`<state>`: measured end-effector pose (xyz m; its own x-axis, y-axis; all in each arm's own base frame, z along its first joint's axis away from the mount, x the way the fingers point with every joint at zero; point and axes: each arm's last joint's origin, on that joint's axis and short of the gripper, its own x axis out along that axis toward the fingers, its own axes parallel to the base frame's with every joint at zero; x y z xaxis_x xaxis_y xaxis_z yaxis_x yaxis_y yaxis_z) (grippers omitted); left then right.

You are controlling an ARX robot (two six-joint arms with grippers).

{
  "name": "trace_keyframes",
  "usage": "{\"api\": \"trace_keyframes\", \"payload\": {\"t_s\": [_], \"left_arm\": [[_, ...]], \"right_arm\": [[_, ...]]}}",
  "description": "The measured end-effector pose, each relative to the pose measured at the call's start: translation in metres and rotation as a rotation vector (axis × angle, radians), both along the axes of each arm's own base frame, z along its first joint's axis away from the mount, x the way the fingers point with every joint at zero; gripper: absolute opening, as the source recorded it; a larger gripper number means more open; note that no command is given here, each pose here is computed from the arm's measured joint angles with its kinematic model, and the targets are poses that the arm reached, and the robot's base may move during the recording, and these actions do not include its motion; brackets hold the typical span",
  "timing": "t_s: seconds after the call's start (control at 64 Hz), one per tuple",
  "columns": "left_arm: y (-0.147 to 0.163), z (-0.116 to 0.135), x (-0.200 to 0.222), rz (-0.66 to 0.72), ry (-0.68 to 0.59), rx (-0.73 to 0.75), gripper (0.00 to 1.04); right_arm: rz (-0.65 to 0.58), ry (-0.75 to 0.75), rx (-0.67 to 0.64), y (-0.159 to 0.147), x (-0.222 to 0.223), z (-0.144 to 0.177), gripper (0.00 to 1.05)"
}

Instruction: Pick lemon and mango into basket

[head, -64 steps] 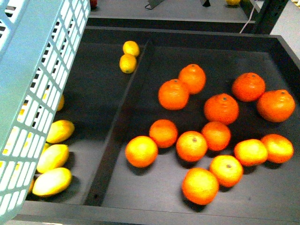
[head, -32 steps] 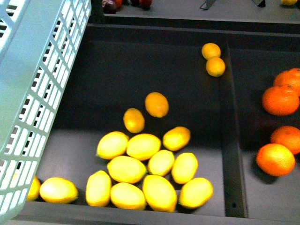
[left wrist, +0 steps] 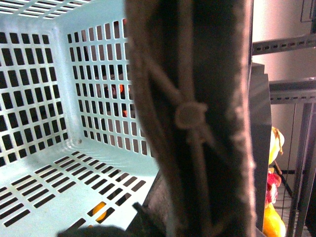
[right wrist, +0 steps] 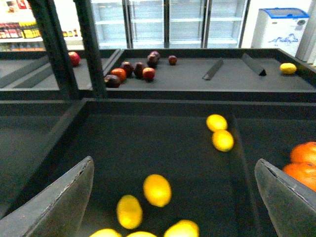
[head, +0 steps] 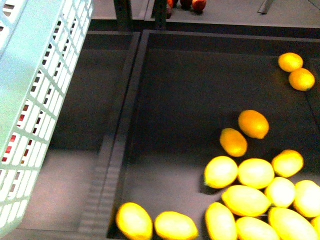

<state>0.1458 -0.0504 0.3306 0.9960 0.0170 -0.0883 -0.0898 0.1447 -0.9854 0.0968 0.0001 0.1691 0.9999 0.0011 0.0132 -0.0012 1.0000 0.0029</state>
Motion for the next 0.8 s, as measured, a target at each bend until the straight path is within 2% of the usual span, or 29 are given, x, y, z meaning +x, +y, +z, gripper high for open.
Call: {"api": "trace_keyframes", "payload": {"t_s": [0.594, 0.719, 0.75, 0.797], "left_arm": [[-0.0002, 0.0002, 0.0000, -0.004, 0.000, 0.001, 0.05], [0.0024, 0.0011, -0.0010, 0.039, -0.007, 0.015, 0.05], [0.0019, 0.0007, 0.0003, 0.024, 0.020, 0.049, 0.05], [-0.0022, 0.0051, 0.0044, -0.048, 0.176, 0.163, 0.05]], "right_arm": [[0.007, 0.001, 0.000, 0.0002, 0.0000, -0.0001, 0.96], [0.009, 0.000, -0.001, 0.0002, 0.0000, -0.0001, 0.96], [0.007, 0.000, 0.000, 0.0001, 0.0000, -0.0001, 0.96], [0.001, 0.000, 0.000, -0.0001, 0.0000, -0.0001, 0.96]]}}
